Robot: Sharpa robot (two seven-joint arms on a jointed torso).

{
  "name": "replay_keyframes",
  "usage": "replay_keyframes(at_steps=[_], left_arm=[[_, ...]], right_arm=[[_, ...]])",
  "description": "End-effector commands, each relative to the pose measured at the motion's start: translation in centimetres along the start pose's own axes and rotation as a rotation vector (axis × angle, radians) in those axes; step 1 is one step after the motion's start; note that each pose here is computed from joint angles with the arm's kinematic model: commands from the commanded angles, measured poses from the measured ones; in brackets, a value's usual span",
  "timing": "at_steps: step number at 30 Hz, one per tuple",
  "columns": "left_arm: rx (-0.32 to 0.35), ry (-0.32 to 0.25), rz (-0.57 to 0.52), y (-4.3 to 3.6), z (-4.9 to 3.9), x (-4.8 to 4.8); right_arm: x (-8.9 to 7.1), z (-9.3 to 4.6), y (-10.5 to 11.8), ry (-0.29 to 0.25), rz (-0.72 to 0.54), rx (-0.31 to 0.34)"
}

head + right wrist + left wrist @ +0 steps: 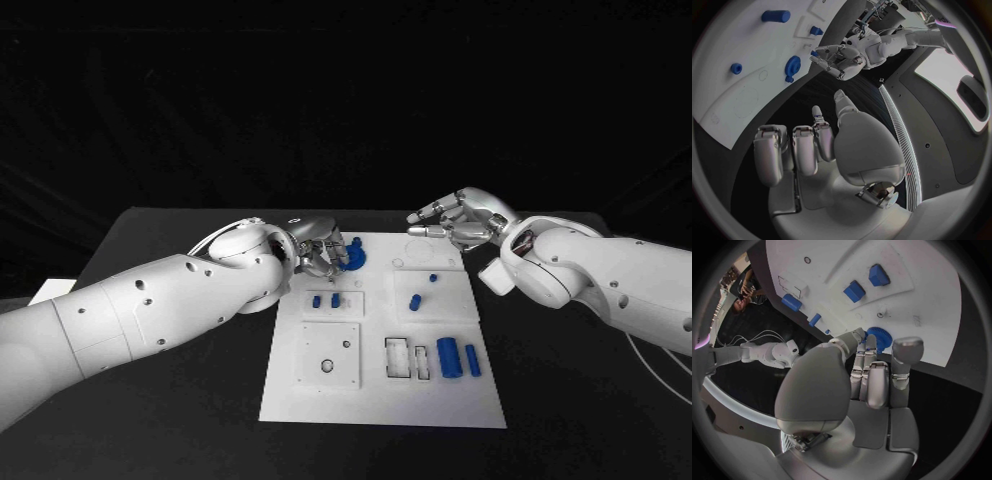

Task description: Assemble the parts on the task board

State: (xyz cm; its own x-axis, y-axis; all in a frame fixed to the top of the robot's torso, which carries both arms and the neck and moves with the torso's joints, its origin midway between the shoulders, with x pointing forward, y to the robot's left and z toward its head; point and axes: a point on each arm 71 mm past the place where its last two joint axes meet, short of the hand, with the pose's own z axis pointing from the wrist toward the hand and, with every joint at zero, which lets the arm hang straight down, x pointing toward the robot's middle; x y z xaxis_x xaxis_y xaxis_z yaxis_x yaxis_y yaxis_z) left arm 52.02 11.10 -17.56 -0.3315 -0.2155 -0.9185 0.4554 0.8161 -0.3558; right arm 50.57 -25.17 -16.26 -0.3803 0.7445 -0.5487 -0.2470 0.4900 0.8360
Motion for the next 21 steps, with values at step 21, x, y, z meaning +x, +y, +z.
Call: replay_keyframes(at_steps=[21], left_arm=[[-0.072,0.051,-0.046,2.49,-0.76,0.31]], right_arm=[[0.5,0.1,-0.1,0.017,0.002,-0.009]])
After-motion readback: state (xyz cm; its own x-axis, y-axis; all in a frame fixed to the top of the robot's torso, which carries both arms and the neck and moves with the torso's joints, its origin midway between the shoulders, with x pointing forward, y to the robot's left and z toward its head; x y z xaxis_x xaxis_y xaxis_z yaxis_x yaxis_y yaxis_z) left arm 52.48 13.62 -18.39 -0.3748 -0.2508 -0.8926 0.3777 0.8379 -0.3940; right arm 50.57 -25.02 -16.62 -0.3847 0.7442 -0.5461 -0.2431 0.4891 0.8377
